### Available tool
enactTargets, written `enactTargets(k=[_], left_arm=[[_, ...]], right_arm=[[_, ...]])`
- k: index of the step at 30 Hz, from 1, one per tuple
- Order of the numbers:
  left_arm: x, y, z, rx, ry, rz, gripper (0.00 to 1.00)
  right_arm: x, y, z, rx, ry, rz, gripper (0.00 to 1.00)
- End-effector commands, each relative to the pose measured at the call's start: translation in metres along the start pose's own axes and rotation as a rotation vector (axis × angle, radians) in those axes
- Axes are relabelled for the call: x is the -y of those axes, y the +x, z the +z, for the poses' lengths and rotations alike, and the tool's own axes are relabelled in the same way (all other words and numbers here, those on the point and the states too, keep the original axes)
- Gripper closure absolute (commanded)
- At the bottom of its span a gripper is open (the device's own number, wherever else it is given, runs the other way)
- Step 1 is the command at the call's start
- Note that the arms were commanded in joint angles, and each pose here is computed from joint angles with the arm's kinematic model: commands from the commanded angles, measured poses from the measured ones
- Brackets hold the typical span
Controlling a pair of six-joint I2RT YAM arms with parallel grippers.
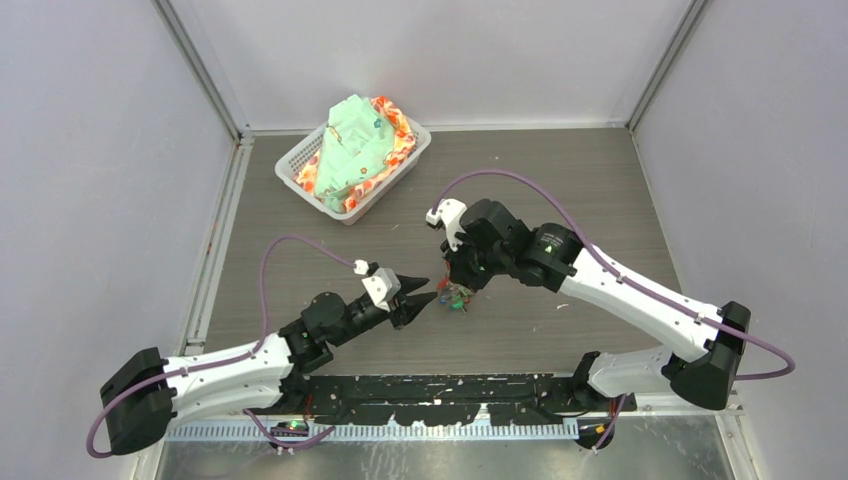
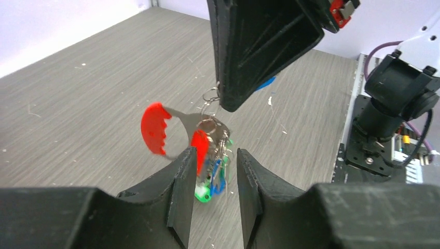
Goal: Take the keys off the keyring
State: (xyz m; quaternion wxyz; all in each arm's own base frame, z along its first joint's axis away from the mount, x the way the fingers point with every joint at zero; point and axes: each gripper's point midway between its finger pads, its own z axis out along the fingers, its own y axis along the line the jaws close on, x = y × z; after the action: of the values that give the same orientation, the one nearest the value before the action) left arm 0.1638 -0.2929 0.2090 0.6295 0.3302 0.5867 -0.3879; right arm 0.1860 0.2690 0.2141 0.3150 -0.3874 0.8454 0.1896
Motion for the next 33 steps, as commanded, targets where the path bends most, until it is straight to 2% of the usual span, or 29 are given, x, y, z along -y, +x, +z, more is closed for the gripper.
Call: enactTargets(k=[1, 5, 12, 22, 33], left_arm=[[-0.009, -0.029, 0.004, 0.072, -0.041, 0.072, 0.64], [0.000, -0.029, 0.006, 0.055, 0.024, 0.134, 0.64], [0.012, -0.034, 0.011, 0.073, 0.093, 0.151, 0.62], [0.017, -0.038, 0.019, 0.073, 0.125, 0.160, 0.63], [0.021, -0.032, 0.023, 0.050, 0.150, 0.158, 0.65]], right_arm=[[-0.006, -0.029, -0.017, 0.123, -0.010, -0.080, 0.99], [-0.007, -0.031, -0.021, 0.165, 0.009, -0.143, 0.99], [-0.019, -0.028, -0.023, 0.243, 0.007, -0.252, 0.99], [-0.027, -0.025, -0.025, 0.267, 0.022, -0.342, 0.99], [-0.031, -0.024, -0.027, 0.269, 0.021, -0.363, 0.99]])
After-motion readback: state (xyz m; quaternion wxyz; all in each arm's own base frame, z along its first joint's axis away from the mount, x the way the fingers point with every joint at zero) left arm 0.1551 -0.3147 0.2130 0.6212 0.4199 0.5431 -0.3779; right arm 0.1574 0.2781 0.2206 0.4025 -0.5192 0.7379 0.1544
